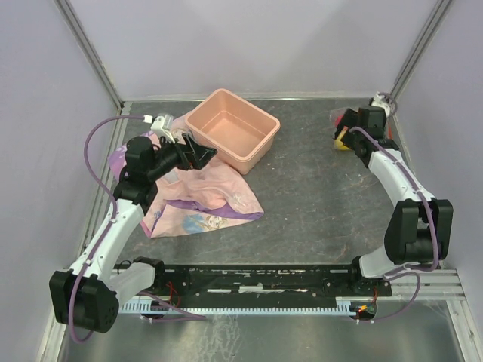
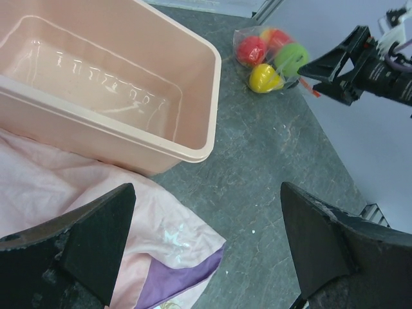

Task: Open the zip-top bag and remove the fake food
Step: Move the zipper food storage bag to the center of the board.

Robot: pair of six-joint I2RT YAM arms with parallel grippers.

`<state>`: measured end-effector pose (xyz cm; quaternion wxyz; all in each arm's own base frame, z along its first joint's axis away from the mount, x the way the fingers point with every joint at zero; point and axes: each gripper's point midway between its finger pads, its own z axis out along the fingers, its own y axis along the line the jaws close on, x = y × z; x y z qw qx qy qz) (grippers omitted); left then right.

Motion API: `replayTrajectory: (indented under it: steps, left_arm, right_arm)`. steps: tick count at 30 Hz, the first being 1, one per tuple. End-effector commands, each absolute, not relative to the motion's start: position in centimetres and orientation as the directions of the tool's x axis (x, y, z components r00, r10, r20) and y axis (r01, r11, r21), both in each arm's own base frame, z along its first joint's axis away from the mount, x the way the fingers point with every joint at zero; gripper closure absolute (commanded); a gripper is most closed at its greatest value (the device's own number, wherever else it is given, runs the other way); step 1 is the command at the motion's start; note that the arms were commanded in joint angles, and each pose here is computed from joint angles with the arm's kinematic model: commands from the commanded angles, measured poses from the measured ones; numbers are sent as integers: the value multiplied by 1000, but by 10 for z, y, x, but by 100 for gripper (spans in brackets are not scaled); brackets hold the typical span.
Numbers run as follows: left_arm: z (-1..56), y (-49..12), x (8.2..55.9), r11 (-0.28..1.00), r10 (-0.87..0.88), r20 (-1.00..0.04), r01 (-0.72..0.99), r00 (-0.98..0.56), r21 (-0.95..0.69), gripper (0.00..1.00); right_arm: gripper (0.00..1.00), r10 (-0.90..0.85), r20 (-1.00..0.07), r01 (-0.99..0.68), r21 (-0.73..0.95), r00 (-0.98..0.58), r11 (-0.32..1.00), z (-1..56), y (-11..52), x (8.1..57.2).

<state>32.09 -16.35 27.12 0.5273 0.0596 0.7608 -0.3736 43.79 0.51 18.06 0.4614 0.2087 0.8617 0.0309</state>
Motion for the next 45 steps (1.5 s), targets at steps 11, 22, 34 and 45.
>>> replayTrajectory:
  steps: [11, 22, 34, 45]
  left_arm:
    - [280, -157, 329, 738, -285, -889, 509, -359, -442, 0]
    - [280, -155, 330, 739, -289, -888, 505, -359, -445, 0]
    - [283, -154, 329, 741, -293, -892, 508, -345, -440, 0]
    - [295, -158, 322, 716, -295, -904, 556, -308, -423, 0]
  right_arm:
    - [9, 787, -596, 386, 696, -161, 606, 164, -10, 489]
    - [11, 808, -578, 518, 659, -116, 546, 146, -30, 508]
    - [74, 807, -575, 594, 605, -134, 530, 123, -36, 496]
    - [98, 730, -656, 323, 660, -193, 679, 207, 7, 423]
